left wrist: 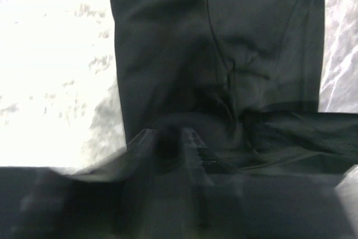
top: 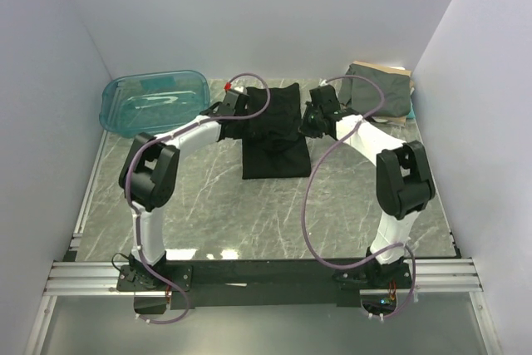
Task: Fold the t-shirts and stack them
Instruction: Fold the tshirt
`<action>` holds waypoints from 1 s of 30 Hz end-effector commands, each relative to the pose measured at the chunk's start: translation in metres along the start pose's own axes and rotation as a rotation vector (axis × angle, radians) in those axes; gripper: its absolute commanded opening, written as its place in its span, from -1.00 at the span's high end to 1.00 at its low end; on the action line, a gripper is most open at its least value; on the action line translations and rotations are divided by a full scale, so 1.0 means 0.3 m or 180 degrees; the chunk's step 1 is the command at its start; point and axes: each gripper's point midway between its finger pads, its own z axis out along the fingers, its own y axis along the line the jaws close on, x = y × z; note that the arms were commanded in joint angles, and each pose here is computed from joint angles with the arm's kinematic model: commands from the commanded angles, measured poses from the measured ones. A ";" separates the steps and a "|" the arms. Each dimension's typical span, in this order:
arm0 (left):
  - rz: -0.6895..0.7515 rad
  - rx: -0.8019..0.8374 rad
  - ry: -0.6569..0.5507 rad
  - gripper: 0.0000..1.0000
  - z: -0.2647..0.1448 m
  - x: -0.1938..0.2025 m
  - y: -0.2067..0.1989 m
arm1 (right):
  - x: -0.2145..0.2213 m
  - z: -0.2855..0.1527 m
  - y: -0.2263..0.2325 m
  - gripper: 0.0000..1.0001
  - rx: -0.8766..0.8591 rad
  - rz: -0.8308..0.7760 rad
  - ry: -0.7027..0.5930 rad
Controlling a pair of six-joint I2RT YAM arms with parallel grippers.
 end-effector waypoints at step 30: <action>-0.0806 0.0553 -0.0135 -0.99 -0.495 0.278 0.123 | 0.170 0.144 0.329 -0.66 -0.1136 -0.0655 0.0410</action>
